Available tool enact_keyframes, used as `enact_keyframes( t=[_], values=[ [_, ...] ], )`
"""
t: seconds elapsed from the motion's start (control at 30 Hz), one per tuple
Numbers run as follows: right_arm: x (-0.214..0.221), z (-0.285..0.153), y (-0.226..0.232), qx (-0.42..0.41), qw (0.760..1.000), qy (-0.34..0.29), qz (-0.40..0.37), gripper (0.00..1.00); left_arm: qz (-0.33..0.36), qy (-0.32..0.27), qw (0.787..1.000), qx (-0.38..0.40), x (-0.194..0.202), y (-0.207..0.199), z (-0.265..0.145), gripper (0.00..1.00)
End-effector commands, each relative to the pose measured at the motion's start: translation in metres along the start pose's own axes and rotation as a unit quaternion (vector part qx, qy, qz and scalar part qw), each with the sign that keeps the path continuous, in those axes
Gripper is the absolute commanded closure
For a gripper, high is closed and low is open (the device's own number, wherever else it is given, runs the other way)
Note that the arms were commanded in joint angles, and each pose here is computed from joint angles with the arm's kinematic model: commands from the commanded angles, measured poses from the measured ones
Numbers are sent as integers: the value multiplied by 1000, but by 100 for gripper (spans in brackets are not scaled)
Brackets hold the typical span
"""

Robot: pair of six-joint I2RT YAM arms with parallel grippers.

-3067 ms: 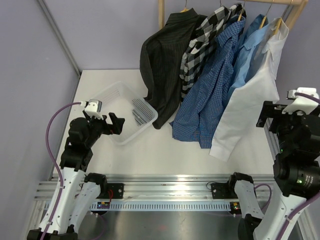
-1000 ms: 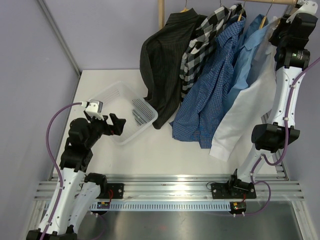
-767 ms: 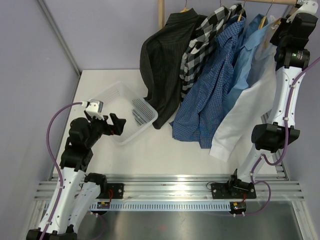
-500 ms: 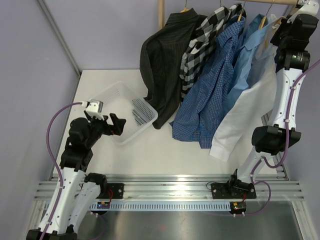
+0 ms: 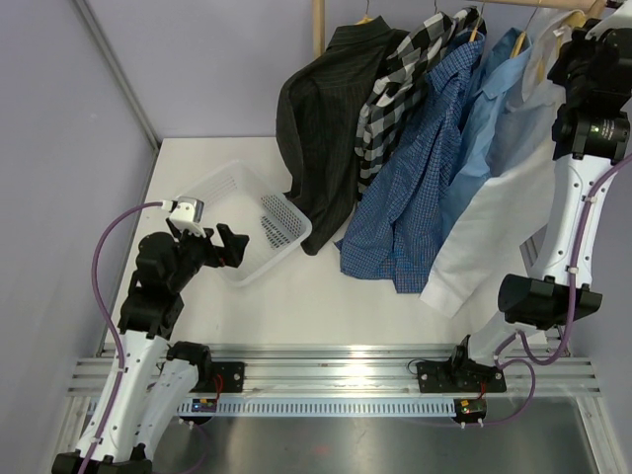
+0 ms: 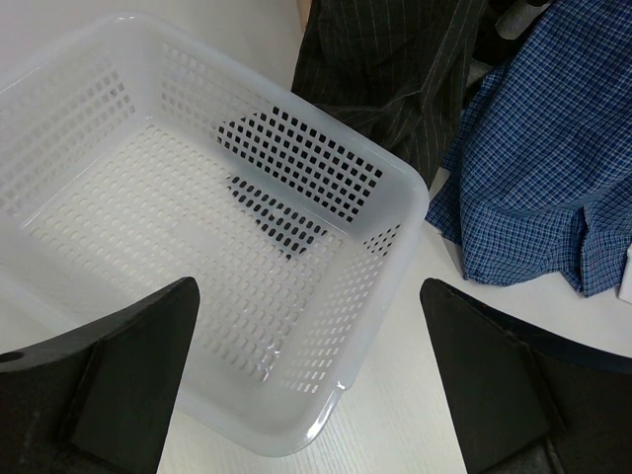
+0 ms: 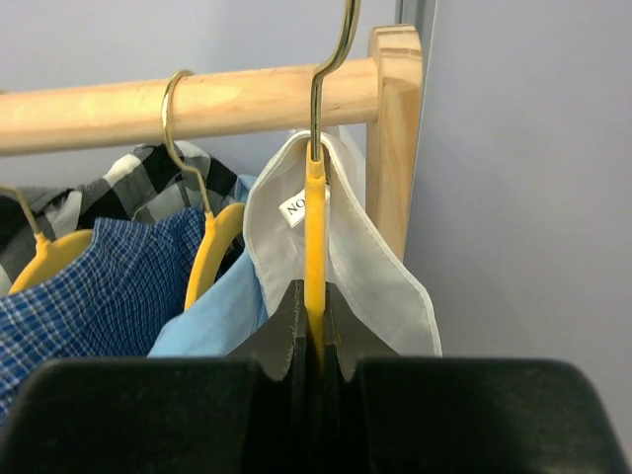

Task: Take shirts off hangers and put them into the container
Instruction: Grab a hanger with a shirt on it with the right arm

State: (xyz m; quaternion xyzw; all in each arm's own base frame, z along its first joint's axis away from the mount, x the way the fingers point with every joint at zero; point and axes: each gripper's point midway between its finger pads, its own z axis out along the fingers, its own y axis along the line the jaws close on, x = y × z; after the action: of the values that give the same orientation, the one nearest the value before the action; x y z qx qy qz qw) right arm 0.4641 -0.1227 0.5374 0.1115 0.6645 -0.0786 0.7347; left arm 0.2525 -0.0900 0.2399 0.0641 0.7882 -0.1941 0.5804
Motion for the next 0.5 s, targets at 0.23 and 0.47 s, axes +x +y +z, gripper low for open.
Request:
enact_keyframes(
  t=[0.23,0.47],
  values=[
    [-4,-70,0,-28,994,-18,-104,100,13,-26,999,25,-15,-10,-2,1],
    [30,-153,-11,-25,986,36,-163,100,17,-28,998,51,-16,-20,-2,1]
  ],
)
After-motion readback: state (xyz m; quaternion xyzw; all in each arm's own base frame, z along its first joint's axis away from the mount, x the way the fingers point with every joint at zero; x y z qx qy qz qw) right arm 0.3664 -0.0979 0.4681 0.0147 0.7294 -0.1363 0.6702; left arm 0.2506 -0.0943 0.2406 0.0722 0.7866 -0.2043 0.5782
